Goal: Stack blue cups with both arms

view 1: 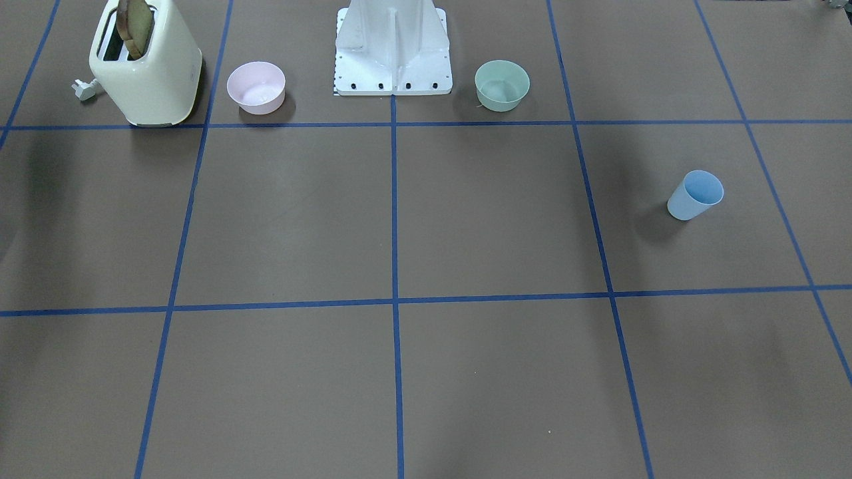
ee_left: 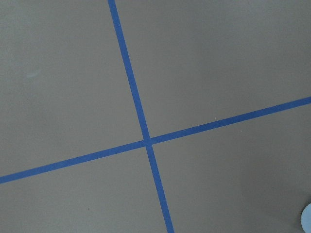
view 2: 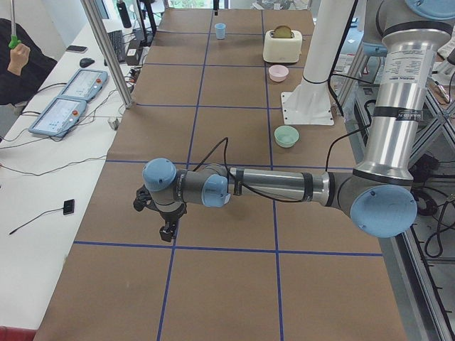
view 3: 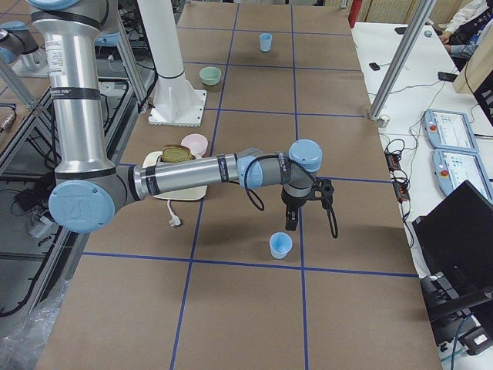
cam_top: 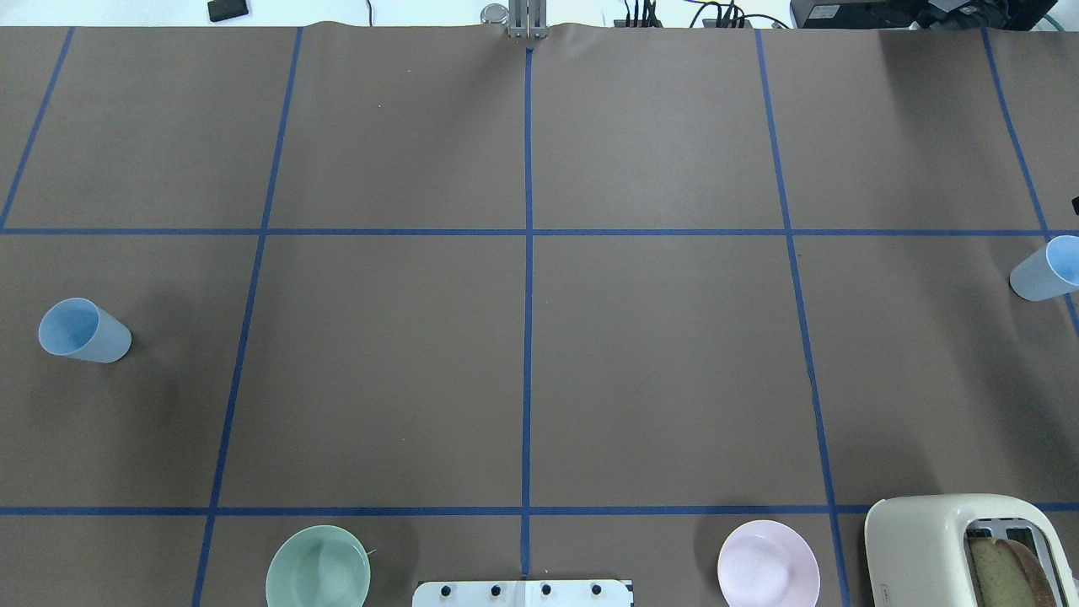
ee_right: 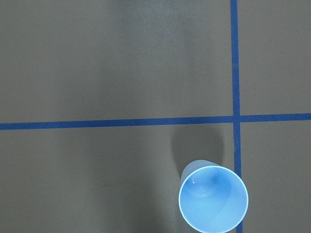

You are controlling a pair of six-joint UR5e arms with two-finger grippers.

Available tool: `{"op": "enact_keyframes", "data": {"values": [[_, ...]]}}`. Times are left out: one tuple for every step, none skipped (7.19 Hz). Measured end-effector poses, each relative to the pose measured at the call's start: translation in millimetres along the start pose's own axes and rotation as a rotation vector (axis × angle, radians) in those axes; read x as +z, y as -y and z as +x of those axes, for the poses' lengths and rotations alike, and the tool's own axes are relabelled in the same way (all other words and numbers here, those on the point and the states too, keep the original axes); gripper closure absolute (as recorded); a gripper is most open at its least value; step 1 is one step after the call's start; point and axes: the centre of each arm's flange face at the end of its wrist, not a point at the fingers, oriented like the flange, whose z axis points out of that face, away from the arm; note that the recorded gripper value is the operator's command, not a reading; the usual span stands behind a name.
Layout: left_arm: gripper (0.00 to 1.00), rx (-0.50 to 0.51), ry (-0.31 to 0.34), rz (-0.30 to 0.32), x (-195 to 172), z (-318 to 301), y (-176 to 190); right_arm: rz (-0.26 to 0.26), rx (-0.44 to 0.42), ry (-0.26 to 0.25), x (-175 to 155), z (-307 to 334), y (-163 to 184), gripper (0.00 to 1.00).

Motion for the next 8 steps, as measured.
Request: {"op": "enact_keyframes", "data": {"values": [[0.02, -0.001, 0.000, 0.000, 0, 0, 0, 0.005, -0.006, 0.001, -2, -3, 3, 0.00], [0.02, -0.005, 0.000, 0.003, -1, 1, 1, 0.018, -0.020, 0.004, -8, -11, 10, 0.00], [0.02, -0.027, 0.002, 0.013, -7, 7, 3, 0.031, -0.035, 0.006, -14, -21, 19, 0.00], [0.02, -0.056, 0.003, 0.028, -14, 14, 5, 0.037, -0.046, 0.005, -16, -30, 28, 0.00], [0.01, -0.074, 0.003, 0.041, -21, 21, 5, 0.040, -0.058, 0.000, -16, -37, 34, 0.00], [0.01, -0.092, 0.002, 0.052, -26, 29, 4, 0.039, -0.068, -0.008, -14, -40, 38, 0.00], [0.01, -0.119, 0.000, 0.062, -30, 39, 0, 0.035, -0.073, -0.011, -12, -40, 38, 0.00], [0.01, -0.146, -0.004, 0.069, -30, 54, -8, 0.031, -0.086, -0.008, -10, -39, 37, 0.05]]}}
